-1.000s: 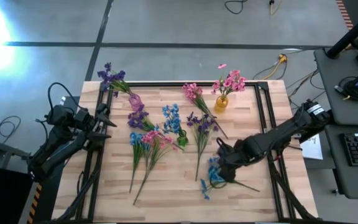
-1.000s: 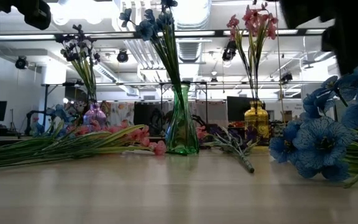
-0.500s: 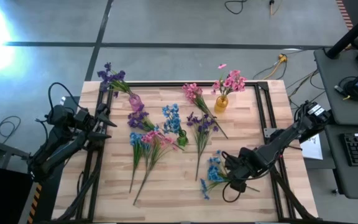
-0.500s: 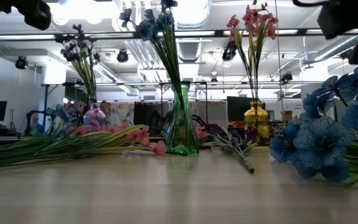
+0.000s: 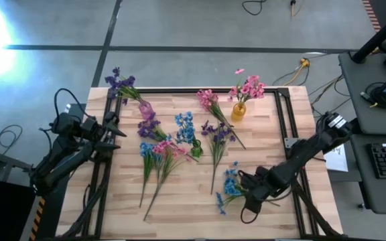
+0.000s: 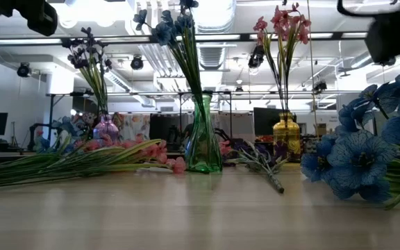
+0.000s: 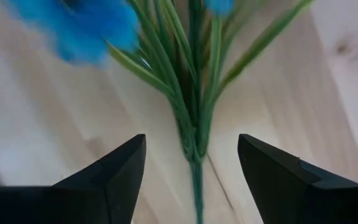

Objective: Sort flowers into vase by color
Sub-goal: Put the bottom blue flowers into the green vase

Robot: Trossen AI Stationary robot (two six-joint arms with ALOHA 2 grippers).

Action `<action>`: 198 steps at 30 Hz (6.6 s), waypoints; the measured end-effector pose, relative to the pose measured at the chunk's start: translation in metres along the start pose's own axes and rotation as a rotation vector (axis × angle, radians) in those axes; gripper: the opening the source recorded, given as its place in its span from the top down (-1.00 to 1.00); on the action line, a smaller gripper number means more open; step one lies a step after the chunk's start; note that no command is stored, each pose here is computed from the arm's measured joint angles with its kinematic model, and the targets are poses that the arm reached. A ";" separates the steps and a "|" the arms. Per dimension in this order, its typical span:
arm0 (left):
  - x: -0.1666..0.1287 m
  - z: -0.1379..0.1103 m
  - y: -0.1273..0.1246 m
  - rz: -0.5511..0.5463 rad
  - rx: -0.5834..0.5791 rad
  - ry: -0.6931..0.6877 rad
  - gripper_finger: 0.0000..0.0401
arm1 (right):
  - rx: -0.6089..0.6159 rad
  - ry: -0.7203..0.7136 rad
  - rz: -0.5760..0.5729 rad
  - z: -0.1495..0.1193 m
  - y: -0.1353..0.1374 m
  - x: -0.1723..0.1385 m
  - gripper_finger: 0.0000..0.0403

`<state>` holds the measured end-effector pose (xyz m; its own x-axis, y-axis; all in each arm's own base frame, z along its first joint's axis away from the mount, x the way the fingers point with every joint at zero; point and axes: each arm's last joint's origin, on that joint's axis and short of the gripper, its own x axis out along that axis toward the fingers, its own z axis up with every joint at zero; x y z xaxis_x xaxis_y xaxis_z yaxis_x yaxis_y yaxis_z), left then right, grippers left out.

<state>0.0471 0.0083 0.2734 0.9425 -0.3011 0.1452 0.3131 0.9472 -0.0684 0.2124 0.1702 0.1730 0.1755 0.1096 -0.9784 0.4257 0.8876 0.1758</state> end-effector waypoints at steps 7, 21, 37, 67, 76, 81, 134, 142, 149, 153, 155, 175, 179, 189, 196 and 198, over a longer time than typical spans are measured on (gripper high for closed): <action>0.000 0.000 0.000 0.000 -0.004 0.002 0.00 | -0.003 0.096 -0.098 -0.004 0.001 0.033 -0.20; 0.000 0.000 0.000 0.001 -0.003 0.002 0.00 | 0.006 0.092 -0.105 0.002 0.001 0.041 0.53; 0.000 0.000 0.000 0.001 -0.003 0.002 0.00 | -0.034 -0.163 -0.017 0.013 0.012 -0.004 0.90; 0.000 -0.001 0.003 0.080 -0.012 -0.009 0.00 | -0.561 -1.585 0.125 0.082 -0.083 -0.082 0.91; 0.000 -0.001 0.003 0.079 -0.013 -0.009 0.00 | -0.520 -1.679 0.127 0.107 -0.083 -0.058 0.91; 0.000 -0.002 0.003 0.080 -0.014 -0.008 0.00 | -0.487 -1.729 0.082 0.120 -0.075 -0.050 0.91; 0.000 -0.002 0.003 0.081 -0.014 -0.008 0.00 | -0.371 -1.593 -0.029 0.148 -0.081 -0.034 0.87; 0.000 -0.002 0.003 0.081 -0.014 -0.008 0.00 | -0.375 -1.582 -0.033 0.148 -0.081 -0.032 0.86; 0.000 -0.002 0.003 0.081 -0.014 -0.008 0.00 | -0.376 -1.579 -0.034 0.148 -0.081 -0.032 0.86; 0.000 -0.002 0.003 0.081 -0.014 -0.008 0.00 | -0.373 -1.577 -0.036 0.148 -0.081 -0.032 0.86; 0.000 -0.002 0.003 0.081 -0.014 -0.008 0.00 | -0.362 -1.576 -0.047 0.148 -0.081 -0.032 0.86; 0.000 -0.002 0.003 0.081 -0.014 -0.008 0.00 | -0.359 -1.534 -0.059 0.148 -0.082 -0.028 0.86; 0.000 -0.002 0.003 0.081 -0.014 -0.008 0.00 | -0.359 -1.534 -0.059 0.148 -0.082 -0.028 0.83; 0.000 -0.002 0.003 0.081 -0.014 -0.008 0.00 | -0.338 -1.525 -0.066 0.148 -0.082 -0.027 0.35; 0.000 -0.002 0.003 0.081 -0.014 -0.008 0.00 | -0.298 -1.442 -0.032 0.147 -0.083 -0.018 0.08; 0.000 -0.002 0.003 0.081 -0.014 -0.009 0.00 | -0.284 -1.422 -0.021 0.147 -0.083 -0.017 0.01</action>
<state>0.0481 0.0109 0.2717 0.9637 -0.2229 0.1471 0.2379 0.9667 -0.0939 0.3044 0.0288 0.1906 0.9590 -0.2830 -0.0169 0.2824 0.9588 -0.0294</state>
